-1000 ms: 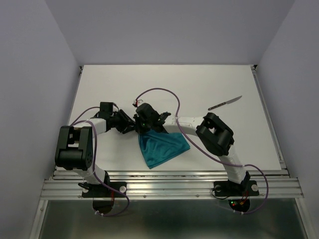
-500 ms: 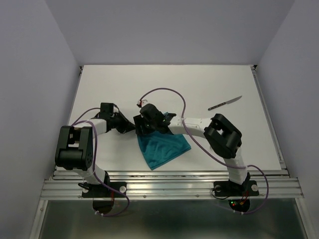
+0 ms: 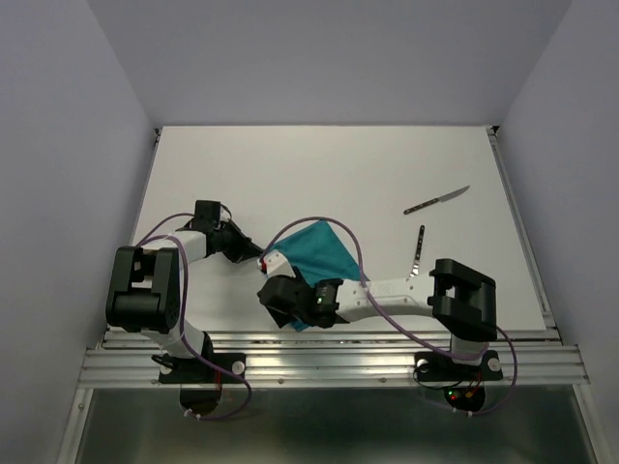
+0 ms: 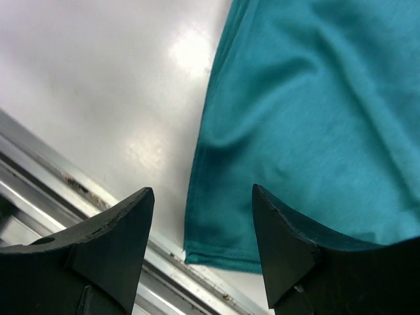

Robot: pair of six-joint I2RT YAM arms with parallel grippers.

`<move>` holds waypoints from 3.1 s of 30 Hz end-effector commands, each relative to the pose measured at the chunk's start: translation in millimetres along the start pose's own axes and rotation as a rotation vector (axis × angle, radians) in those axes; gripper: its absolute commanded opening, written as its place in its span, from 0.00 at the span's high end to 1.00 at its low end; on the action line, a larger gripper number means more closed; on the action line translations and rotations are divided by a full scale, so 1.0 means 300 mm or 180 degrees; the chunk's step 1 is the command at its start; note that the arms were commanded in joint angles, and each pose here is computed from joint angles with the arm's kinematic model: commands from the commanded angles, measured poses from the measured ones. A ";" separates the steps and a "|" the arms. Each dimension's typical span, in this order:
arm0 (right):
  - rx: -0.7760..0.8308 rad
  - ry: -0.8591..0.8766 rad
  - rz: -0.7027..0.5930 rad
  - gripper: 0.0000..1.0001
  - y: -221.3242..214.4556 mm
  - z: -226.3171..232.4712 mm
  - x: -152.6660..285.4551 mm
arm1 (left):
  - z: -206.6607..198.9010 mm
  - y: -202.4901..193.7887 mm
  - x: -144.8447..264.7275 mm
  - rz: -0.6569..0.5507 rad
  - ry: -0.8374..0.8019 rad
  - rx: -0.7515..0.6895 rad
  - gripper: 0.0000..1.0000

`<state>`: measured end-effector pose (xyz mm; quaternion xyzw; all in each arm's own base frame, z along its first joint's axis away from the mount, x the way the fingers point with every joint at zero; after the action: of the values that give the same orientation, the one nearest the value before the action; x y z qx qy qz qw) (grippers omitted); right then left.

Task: Fold the napkin into a case and place the utensils inside
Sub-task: Pick up the lower triangle-folded napkin from the center of the board.

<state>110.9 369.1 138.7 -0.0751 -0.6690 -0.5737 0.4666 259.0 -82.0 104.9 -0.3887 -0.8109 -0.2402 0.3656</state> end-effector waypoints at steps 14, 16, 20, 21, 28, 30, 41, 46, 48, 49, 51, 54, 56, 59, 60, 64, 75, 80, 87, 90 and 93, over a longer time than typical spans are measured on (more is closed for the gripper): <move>0.0235 -0.0407 0.0155 0.51 -0.153 0.016 -0.056 | -0.020 0.002 0.035 -0.0130 0.0072 0.0020 1.00; 0.0212 -0.0396 0.0170 0.64 -0.162 0.014 -0.059 | -0.019 0.000 0.034 -0.0128 0.0084 0.0020 1.00; 0.0170 -0.0351 0.0086 0.93 -0.146 0.014 -0.044 | -0.020 0.002 0.037 -0.0148 0.0092 0.0011 1.00; 0.0165 -0.0334 0.0067 0.97 -0.141 0.015 -0.039 | -0.020 0.002 0.038 -0.0149 0.0098 0.0008 1.00; 0.0058 0.0030 -0.0118 0.99 -0.097 0.022 0.025 | -0.024 0.007 0.053 -0.0198 0.0187 -0.0029 1.00; -0.0007 0.0151 -0.0104 0.99 -0.091 0.016 0.040 | -0.028 0.011 0.058 -0.0222 0.0211 -0.0034 1.00; -0.0566 0.0804 -0.0130 0.99 -0.046 -0.040 0.080 | -0.032 0.016 0.076 -0.0301 0.0257 -0.0112 1.00; -0.0732 0.1050 -0.0117 0.99 -0.035 -0.059 0.072 | -0.043 0.021 0.087 -0.0347 0.0194 -0.0222 0.98; -0.0768 0.1109 -0.0097 0.99 -0.041 -0.068 0.073 | -0.048 0.022 0.094 -0.0379 0.0157 -0.0276 0.88; -0.0815 0.1169 -0.0103 0.99 -0.033 -0.069 0.073 | -0.056 0.025 0.103 -0.0414 0.0117 -0.0312 0.77; -0.0819 0.1227 -0.0090 0.99 -0.036 -0.067 0.076 | -0.062 0.026 0.111 -0.0427 0.0094 -0.0362 0.66; -0.0873 0.1282 -0.0092 0.99 -0.027 -0.079 0.072 | -0.066 0.027 0.117 -0.0423 0.0075 -0.0441 0.48; -0.0880 0.1340 -0.0079 0.99 -0.027 -0.074 0.073 | -0.063 0.024 0.118 -0.0392 0.0066 -0.0491 0.34; -0.0911 0.1369 -0.0087 0.99 -0.018 -0.080 0.073 | -0.054 0.014 0.120 -0.0358 0.0079 -0.0518 0.18; -0.0922 0.1397 -0.0089 0.99 -0.017 -0.077 0.074 | -0.056 0.011 0.127 -0.0368 0.0071 -0.0533 0.13; -0.0958 0.1406 -0.0099 0.99 -0.014 -0.087 0.072 | -0.040 -0.001 0.134 -0.0380 0.0141 -0.0565 0.07; -0.1049 0.1406 -0.0130 0.99 -0.005 -0.114 0.069 | -0.005 -0.018 0.120 -0.0354 0.0249 -0.0632 0.07; -0.1101 0.1411 -0.0177 0.99 0.004 -0.123 0.073 | -0.002 -0.026 0.118 -0.0353 0.0302 -0.0729 0.07; -0.1145 0.1439 -0.0197 0.99 0.004 -0.124 0.078 | 0.022 -0.047 0.111 -0.0320 0.0358 -0.0783 0.09; -0.1175 0.1428 -0.0218 0.99 0.012 -0.131 0.076 | 0.024 -0.058 0.101 -0.0265 0.0340 -0.0784 0.12; -0.1181 0.1431 -0.0221 0.99 0.012 -0.132 0.078 | 0.023 -0.066 0.093 -0.0242 0.0314 -0.0766 0.17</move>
<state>118.5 324.1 134.4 -0.0459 -0.4600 -0.6797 0.5695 232.2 -73.1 119.7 -0.3817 -0.7716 -0.3612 0.3584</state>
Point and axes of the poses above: each gripper's point midway between its finger pads, its own x axis back along the fingers, its own z axis along the line the jaws close on, y = z × x, the point moved 10 cm from there along x, back along the fingers, and after that the axes turned 6 degrees about -x, right-handed, at the moved point
